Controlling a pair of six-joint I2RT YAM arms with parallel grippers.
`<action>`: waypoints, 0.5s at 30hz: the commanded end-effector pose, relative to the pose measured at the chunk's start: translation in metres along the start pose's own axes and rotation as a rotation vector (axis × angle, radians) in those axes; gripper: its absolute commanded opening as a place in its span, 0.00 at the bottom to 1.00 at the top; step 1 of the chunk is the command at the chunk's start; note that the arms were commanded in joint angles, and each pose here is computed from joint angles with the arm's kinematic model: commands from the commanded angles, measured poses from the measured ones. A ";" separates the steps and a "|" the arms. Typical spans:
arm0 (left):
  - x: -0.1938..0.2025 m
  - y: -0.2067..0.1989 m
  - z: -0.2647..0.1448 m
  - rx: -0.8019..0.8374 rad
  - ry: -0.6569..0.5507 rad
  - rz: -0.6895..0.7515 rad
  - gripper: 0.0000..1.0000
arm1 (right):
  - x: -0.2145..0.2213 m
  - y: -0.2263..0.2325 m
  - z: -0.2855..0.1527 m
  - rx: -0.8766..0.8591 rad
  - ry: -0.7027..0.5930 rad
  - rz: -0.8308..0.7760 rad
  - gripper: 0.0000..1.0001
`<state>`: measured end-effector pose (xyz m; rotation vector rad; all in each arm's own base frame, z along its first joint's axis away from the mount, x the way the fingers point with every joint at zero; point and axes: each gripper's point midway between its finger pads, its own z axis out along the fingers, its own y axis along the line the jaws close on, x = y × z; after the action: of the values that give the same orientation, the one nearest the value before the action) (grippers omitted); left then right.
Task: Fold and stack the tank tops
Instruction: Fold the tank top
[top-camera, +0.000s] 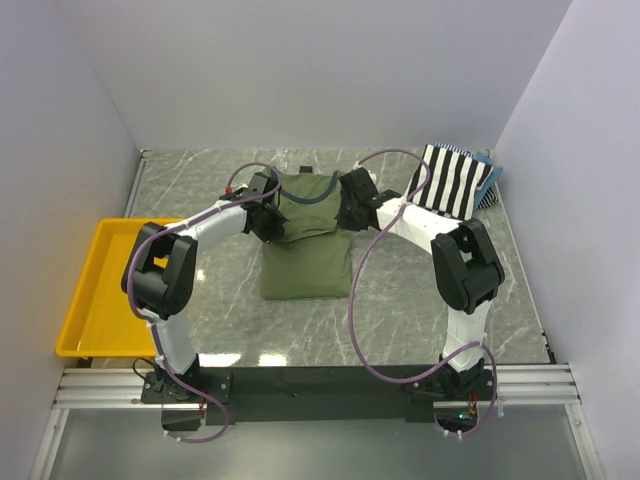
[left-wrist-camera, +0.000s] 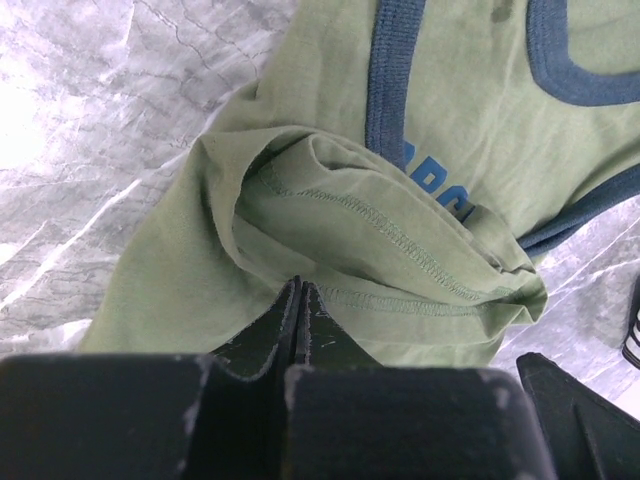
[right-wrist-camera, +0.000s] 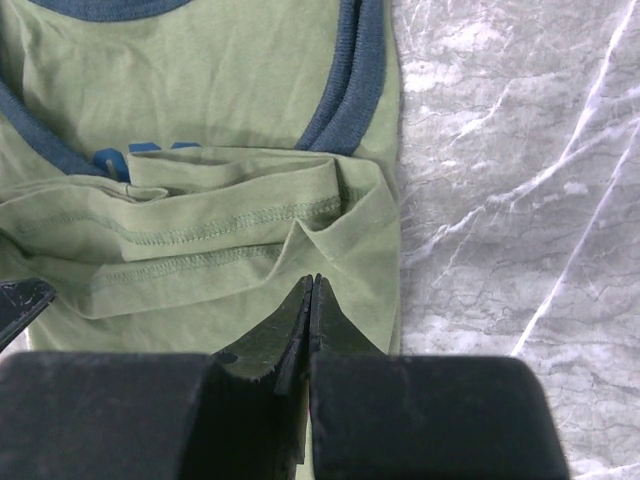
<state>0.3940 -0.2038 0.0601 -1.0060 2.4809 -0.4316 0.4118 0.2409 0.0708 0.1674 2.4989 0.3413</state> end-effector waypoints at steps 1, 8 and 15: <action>-0.011 -0.020 -0.009 0.064 -0.023 -0.003 0.01 | -0.023 0.003 -0.017 -0.023 -0.073 0.023 0.00; -0.015 -0.017 -0.020 0.067 -0.042 -0.018 0.29 | -0.024 0.005 -0.020 -0.032 -0.078 0.025 0.00; -0.013 -0.012 -0.024 0.059 -0.038 -0.052 0.38 | -0.021 0.004 -0.018 -0.034 -0.072 0.029 0.00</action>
<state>0.3963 -0.2018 0.0747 -1.0183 2.4454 -0.4608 0.4112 0.2387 0.0729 0.1767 2.4933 0.3471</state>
